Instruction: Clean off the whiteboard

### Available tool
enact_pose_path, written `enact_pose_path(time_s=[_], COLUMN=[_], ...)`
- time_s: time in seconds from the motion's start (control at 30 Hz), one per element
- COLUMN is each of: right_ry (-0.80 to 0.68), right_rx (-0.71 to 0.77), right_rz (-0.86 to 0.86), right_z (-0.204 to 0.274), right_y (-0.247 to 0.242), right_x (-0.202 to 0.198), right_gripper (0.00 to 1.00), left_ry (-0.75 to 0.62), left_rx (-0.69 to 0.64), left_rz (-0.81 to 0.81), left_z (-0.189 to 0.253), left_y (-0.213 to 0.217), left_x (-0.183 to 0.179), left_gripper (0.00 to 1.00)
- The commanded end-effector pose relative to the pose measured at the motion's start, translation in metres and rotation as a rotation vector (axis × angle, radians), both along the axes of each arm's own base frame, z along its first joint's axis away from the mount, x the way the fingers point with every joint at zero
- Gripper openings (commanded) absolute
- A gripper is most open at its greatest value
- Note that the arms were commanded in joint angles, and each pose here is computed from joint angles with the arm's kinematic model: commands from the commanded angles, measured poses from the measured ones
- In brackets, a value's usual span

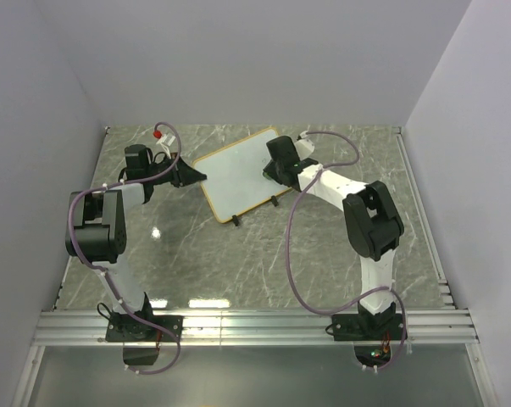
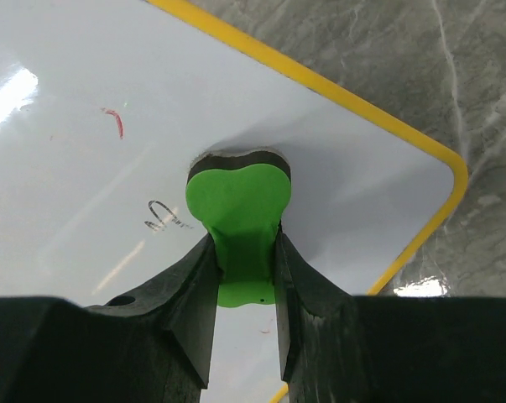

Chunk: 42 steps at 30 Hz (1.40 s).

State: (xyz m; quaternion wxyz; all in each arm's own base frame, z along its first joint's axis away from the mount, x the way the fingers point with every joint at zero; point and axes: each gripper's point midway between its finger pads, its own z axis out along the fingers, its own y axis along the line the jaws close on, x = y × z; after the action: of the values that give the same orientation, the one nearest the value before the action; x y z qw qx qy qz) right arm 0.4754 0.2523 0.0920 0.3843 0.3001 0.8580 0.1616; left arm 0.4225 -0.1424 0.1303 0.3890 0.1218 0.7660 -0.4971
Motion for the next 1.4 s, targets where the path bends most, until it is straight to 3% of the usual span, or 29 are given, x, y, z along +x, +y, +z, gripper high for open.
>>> enact_pose_path(time_s=[0.0, 0.2, 0.43, 0.67, 0.87, 1.17, 1.37], right_ry=[0.084, 0.047, -0.051, -0.052, 0.010, 0.109, 0.183], right_rx=[-0.073, -0.039, -0.007, 0.048, 0.047, 0.054, 0.055], right_rz=[-0.046, -0.051, -0.037, -0.035, -0.012, 0.062, 0.062], right_z=[-0.035, -0.016, 0.036, 0.036, 0.011, -0.033, -0.048], right_y=[-0.024, -0.018, 0.009, 0.022, 0.028, 0.059, 0.063], right_x=[-0.009, 0.010, 0.070, 0.083, 0.057, -0.051, -0.074], right_gripper=[0.00, 0.00, 0.00, 0.00, 0.00, 0.00, 0.00], left_ry=[-0.050, -0.051, -0.053, -0.050, -0.048, -0.025, -0.028], left_rx=[0.069, 0.072, 0.077, 0.081, 0.080, 0.078, 0.080], left_rz=[-0.045, -0.047, -0.047, -0.050, -0.050, -0.056, -0.051], left_z=[-0.016, -0.017, -0.017, -0.017, -0.018, -0.022, -0.021], left_y=[-0.009, -0.009, -0.008, -0.008, -0.008, -0.008, -0.008], left_x=[-0.004, -0.004, -0.003, -0.003, -0.002, 0.002, 0.003], left_gripper=[0.00, 0.00, 0.00, 0.00, 0.00, 0.00, 0.00])
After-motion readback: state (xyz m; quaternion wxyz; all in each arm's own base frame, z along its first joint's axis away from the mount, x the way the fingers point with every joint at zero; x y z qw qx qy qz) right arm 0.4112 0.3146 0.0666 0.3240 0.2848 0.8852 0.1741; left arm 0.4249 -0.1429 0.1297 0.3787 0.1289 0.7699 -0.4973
